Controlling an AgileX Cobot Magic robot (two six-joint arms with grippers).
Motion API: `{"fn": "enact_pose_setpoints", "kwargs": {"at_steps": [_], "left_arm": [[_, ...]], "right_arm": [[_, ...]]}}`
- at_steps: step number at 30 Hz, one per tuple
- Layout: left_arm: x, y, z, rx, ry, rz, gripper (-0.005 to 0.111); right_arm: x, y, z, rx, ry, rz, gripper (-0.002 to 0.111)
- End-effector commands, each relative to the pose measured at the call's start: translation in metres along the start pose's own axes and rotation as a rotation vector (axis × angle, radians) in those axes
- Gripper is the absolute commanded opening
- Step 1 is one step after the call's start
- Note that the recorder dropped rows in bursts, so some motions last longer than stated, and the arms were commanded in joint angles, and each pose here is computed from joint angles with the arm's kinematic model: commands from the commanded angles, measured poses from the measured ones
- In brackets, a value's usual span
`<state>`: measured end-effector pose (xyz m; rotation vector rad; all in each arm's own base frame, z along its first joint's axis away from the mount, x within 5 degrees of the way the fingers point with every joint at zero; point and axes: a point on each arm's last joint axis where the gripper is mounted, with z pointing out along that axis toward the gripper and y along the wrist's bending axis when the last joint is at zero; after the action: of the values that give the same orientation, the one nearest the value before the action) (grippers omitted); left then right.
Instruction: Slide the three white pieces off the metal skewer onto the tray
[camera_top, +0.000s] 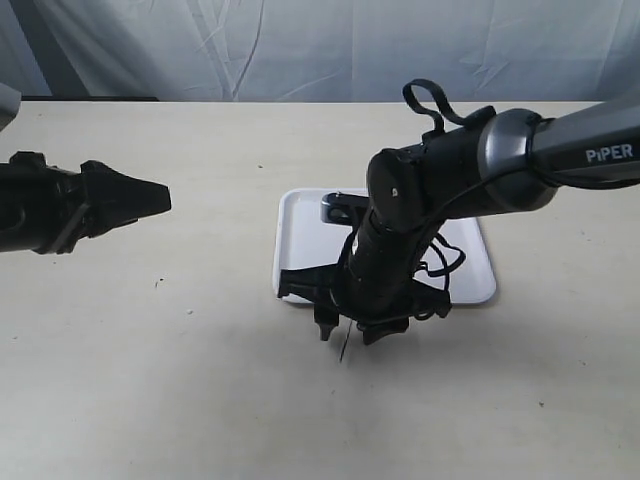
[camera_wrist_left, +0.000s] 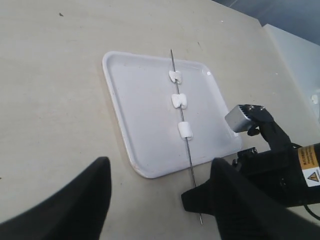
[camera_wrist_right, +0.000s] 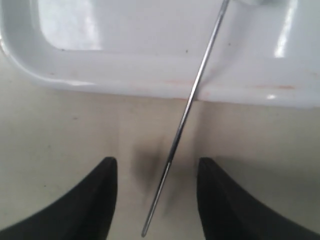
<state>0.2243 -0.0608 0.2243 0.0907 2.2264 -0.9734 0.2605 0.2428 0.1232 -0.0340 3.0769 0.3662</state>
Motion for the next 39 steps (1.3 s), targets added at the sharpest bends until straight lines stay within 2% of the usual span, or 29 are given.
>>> {"fn": "enact_pose_setpoints", "kwargs": {"at_steps": [1,5,12,28,32,35,39], "left_arm": [[-0.0004,-0.0012,0.0008,0.009,0.004,0.007,0.056],[-0.0003,-0.0014,0.0008,0.011,0.005,0.007,0.056],[0.0003,-0.0027,0.0007,0.025,0.011,0.008,0.056],[0.0005,-0.0031,0.0007,0.03,0.014,0.01,0.056],[0.0007,-0.0038,0.0007,0.037,0.016,0.01,0.056],[0.0007,-0.0038,0.0007,0.037,0.016,0.01,0.056],[0.0007,-0.0038,0.0007,0.037,0.016,0.01,0.056]], "right_arm": [[-0.0018,-0.0012,0.0079,0.014,0.0,-0.001,0.047],[-0.0035,-0.0009,0.0084,0.01,-0.018,0.002,0.047],[-0.0067,-0.0006,0.0083,0.006,-0.053,0.013,0.023],[-0.0081,-0.0012,0.0082,0.013,-0.069,0.005,0.022],[-0.0081,-0.0012,0.0082,0.013,-0.069,0.005,0.014],[-0.0081,-0.0012,0.0082,0.013,-0.069,0.005,-0.001],[-0.009,-0.0004,0.0081,0.004,-0.079,0.009,-0.001]]}}
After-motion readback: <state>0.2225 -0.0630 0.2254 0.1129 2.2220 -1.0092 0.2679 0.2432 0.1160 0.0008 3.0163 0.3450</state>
